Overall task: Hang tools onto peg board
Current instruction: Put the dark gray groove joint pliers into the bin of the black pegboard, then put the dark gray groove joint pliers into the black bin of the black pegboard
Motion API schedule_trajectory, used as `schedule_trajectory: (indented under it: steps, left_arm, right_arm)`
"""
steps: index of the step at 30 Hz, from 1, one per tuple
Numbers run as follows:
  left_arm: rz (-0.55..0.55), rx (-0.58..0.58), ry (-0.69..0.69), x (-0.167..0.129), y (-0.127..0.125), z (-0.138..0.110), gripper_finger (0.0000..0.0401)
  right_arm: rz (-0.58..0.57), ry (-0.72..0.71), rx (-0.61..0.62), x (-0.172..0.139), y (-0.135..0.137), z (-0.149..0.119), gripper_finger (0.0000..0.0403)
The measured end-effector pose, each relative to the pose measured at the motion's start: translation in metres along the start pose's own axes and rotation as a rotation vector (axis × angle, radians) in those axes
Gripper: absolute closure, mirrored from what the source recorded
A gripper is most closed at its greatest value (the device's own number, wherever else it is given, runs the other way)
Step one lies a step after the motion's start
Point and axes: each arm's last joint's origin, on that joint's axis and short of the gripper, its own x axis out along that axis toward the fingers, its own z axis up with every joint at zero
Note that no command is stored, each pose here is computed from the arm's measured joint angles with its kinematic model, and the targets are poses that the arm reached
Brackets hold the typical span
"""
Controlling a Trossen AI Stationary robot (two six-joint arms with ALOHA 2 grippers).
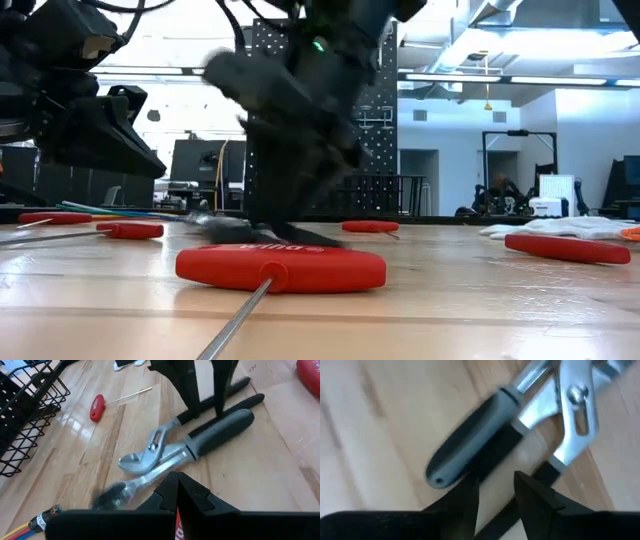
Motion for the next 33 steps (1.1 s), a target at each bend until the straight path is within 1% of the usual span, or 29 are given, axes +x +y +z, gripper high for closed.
schedule_trajectory:
  steps: [5,7,10,12,15,17,20,22,24,27,29,33]
  left_arm:
    - [0.001,-0.002,0.0,0.0,0.0,0.0,0.0401]
    - [0.001,-0.004,-0.002,0.0,0.0,0.0,0.0401]
    - [0.001,-0.004,-0.001,0.0,0.0,0.0,0.0401]
    - [0.001,-0.004,-0.001,0.0,0.0,0.0,0.0401]
    - [0.001,-0.007,-0.001,0.0,0.0,0.0,0.0401]
    - [0.001,-0.01,-0.002,0.0,0.0,0.0,0.0401]
    - [0.001,-0.011,-0.001,0.0,0.0,0.0,0.0401]
    - [0.001,-0.011,-0.001,0.0,0.0,0.0,0.0401]
    - [0.001,-0.011,-0.001,0.0,0.0,0.0,0.0401]
    - [0.001,-0.01,0.0,0.0,0.0,0.0,0.0401]
    - [0.001,-0.006,0.004,0.0,0.0,-0.001,0.0401]
    - [0.003,-0.002,0.017,0.0,0.0,-0.002,0.0401]
  right_arm:
    - [-0.136,0.023,-0.066,-0.018,-0.008,-0.006,0.0275]
    - [-0.164,-0.005,-0.085,-0.027,-0.009,-0.004,0.0275]
    - [-0.187,-0.035,-0.11,-0.037,-0.009,-0.003,0.0274]
    - [-0.167,-0.062,-0.101,-0.039,-0.006,-0.001,0.0269]
    - [-0.124,-0.092,-0.077,-0.041,-0.003,0.002,0.0241]
    - [-0.084,-0.098,-0.068,-0.042,-0.001,0.004,0.0207]
    - [-0.01,-0.071,-0.056,-0.041,-0.003,0.009,0.0148]
    - [-0.005,-0.058,-0.015,-0.04,-0.007,0.011,0.0116]
    - [-0.029,-0.062,0.024,-0.039,-0.011,0.013,0.0094]
    - [-0.07,-0.091,0.053,-0.039,-0.014,0.014,0.0078]
    - [-0.089,-0.101,0.059,-0.04,-0.012,0.013,0.0075]
    - [-0.127,-0.074,0.086,-0.04,-0.014,0.008,0.0074]
